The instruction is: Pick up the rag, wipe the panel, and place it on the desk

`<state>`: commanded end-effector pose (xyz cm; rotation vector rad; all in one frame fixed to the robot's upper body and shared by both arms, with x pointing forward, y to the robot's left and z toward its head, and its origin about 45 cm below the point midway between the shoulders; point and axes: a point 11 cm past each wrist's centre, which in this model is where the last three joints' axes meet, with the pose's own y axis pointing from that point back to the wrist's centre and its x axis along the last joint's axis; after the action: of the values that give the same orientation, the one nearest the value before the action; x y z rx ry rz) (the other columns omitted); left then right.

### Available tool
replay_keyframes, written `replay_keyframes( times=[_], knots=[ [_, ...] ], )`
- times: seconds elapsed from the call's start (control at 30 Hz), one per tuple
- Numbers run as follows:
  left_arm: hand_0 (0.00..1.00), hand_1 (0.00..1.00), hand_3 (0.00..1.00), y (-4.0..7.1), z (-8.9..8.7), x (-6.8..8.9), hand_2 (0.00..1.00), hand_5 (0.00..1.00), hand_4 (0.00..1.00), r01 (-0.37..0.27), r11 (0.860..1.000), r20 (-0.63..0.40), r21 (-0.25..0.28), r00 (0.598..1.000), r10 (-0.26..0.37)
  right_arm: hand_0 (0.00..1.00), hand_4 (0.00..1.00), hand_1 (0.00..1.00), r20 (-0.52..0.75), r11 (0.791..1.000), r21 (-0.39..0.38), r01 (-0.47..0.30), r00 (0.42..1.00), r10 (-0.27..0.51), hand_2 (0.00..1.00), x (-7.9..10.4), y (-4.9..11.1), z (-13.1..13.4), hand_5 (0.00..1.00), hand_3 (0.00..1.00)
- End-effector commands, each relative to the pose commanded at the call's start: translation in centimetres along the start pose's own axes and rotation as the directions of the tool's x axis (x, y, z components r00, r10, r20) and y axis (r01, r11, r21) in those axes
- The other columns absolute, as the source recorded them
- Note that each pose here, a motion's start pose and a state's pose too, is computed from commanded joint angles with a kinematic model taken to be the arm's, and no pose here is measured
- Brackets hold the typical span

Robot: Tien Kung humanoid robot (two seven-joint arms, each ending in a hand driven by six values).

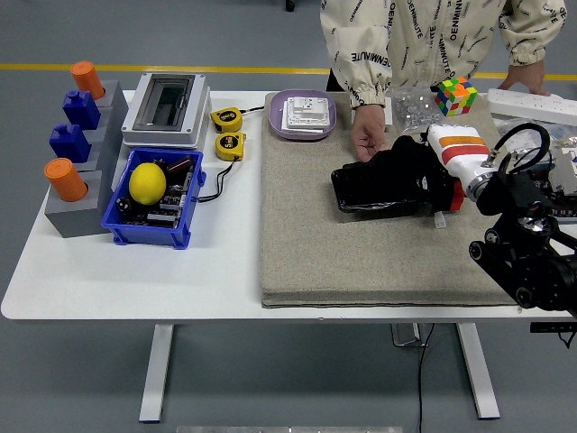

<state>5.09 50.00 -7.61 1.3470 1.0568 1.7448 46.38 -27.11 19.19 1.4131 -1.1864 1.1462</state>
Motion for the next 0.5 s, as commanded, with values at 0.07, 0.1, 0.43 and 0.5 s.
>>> replay_keyframes(
  times=[0.07, 0.1, 0.43, 0.5],
  knots=[
    [0.635, 0.657, 0.573, 0.0, 0.0, 0.0, 0.684, 0.511, 0.613, 0.000, 1.000, -0.001, 0.000, 1.000, 0.000, 0.246, 0.938, 0.309, -0.012, 1.000, -0.030, -0.002, 1.000, 0.002, 0.363, 0.3, 0.2, 1.6, 0.045, 0.357],
    [0.633, 0.658, 0.574, 0.0, -0.1, 0.0, 0.684, 0.510, 0.613, -0.001, 1.000, -0.002, 0.001, 1.000, 0.001, 0.251, 0.939, 0.310, -0.017, 0.999, -0.047, -0.004, 1.000, 0.004, 0.363, 0.5, 0.3, 2.5, 0.044, 0.358],
    [0.634, 0.658, 0.573, 0.0, -0.1, 0.0, 0.682, 0.509, 0.612, -0.001, 1.000, -0.005, 0.001, 1.000, 0.001, 0.251, 0.938, 0.309, -0.042, 0.987, -0.157, -0.033, 0.999, 0.027, 0.363, 2.1, 1.1, 7.8, 0.043, 0.357],
    [0.634, 0.658, 0.573, 0.0, 0.0, 0.0, 0.685, 0.509, 0.612, -0.001, 1.000, -0.005, 0.000, 1.000, 0.001, 0.251, 0.938, 0.310, -0.037, 0.985, -0.168, -0.035, 0.999, 0.030, 0.363, 2.2, 1.2, 8.3, 0.044, 0.358]
  ],
)
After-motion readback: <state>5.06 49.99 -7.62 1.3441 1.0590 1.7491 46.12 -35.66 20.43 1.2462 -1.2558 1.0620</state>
